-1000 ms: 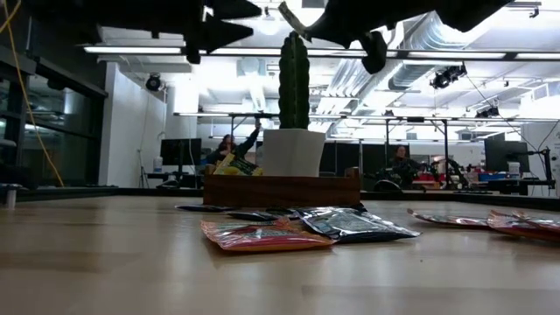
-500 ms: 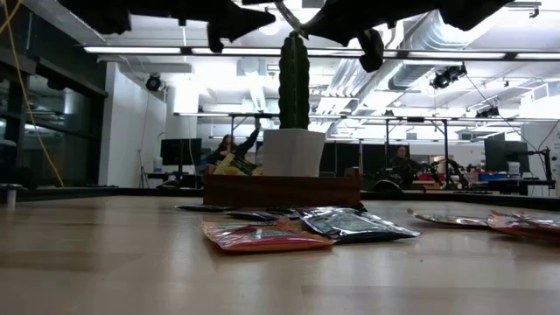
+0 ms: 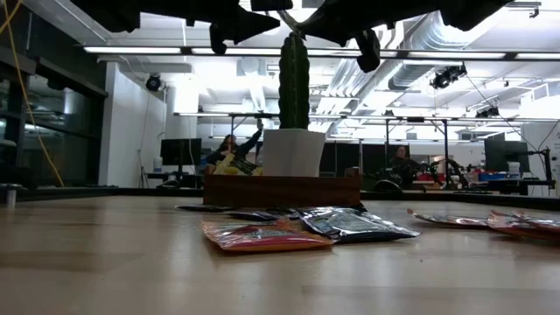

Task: Pick & Place Tea
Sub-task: Put the yellow tea bag into the left section of the wooden organizer

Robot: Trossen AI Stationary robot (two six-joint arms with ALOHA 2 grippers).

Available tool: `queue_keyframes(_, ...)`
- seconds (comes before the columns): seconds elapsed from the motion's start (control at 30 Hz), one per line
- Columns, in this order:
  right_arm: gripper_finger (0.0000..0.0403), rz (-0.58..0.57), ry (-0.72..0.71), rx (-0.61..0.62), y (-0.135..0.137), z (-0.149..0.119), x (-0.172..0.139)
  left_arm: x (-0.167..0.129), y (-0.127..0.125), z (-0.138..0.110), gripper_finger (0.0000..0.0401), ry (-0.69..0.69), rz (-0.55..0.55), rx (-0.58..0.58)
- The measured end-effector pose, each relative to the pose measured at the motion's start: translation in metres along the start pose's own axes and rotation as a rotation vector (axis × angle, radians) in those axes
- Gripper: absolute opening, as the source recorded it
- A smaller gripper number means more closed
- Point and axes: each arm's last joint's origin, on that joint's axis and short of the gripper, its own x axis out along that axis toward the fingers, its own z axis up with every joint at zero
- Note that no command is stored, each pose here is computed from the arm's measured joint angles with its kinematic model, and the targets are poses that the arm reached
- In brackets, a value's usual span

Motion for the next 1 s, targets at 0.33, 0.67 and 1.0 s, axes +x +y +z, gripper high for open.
queue_keyframes(0.33,0.0000,0.022,0.013,-0.019,0.0004,-0.0008,0.0001,-0.0001,0.0007,-0.0001,0.0049,0.000,0.026,-0.004)
queue_keyframes(0.67,0.0010,0.088,0.042,-0.076,-0.0006,-0.0013,0.0026,-0.0007,0.0016,-0.0031,0.0002,0.032,0.055,-0.002)
queue_keyframes(1.0,0.0090,0.112,0.043,-0.129,0.0005,-0.0008,0.0020,-0.0006,0.0018,-0.0049,0.0001,0.048,0.053,0.006)
